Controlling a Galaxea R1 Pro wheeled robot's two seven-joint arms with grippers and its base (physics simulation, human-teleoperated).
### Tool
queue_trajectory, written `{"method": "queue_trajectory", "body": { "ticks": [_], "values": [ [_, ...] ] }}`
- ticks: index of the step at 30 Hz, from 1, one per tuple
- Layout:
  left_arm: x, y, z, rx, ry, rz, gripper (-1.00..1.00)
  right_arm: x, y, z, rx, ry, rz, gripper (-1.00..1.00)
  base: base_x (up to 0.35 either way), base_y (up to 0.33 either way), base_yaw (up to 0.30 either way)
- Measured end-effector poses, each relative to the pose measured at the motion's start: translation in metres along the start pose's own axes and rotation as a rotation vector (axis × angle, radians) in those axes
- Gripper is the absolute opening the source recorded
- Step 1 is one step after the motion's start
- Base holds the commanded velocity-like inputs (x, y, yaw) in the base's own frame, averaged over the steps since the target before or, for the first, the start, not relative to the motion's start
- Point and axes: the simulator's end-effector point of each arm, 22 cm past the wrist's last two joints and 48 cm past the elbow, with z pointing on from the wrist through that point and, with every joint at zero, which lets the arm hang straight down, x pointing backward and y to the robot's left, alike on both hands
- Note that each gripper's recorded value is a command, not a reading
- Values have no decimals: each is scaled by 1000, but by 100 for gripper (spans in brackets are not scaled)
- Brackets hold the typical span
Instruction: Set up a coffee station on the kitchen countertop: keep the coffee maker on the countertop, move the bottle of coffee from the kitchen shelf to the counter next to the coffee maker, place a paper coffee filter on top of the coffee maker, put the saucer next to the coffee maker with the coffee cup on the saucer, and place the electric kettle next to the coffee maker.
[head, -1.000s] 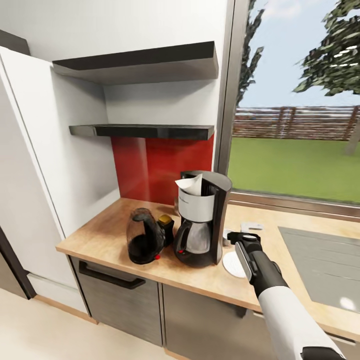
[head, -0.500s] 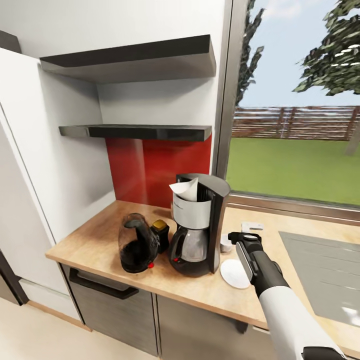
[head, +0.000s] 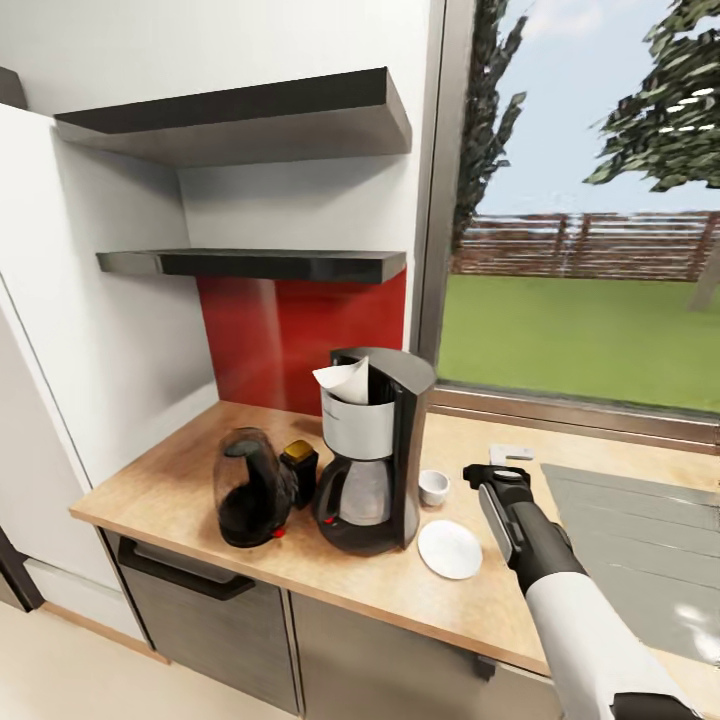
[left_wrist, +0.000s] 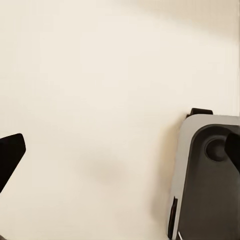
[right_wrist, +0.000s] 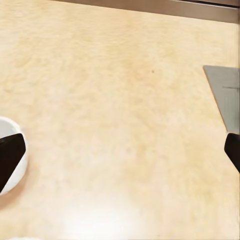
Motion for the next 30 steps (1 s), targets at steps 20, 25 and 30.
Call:
{"method": "queue_trajectory", "body": {
  "ticks": [20, 25, 30],
  "values": [
    [1, 0, 0, -1, 2, 1, 100, 11, -3, 2, -10, 46, -26, 100, 0, -11, 0],
    [1, 0, 0, 0, 3, 0, 100, 15, 20, 0, -119, 65, -46, 100, 0, 0, 0],
    [1, -1, 0, 0, 2, 0, 100, 19, 23, 0, -131, 80, -55, 100, 0, 0, 0]
  ]
}}
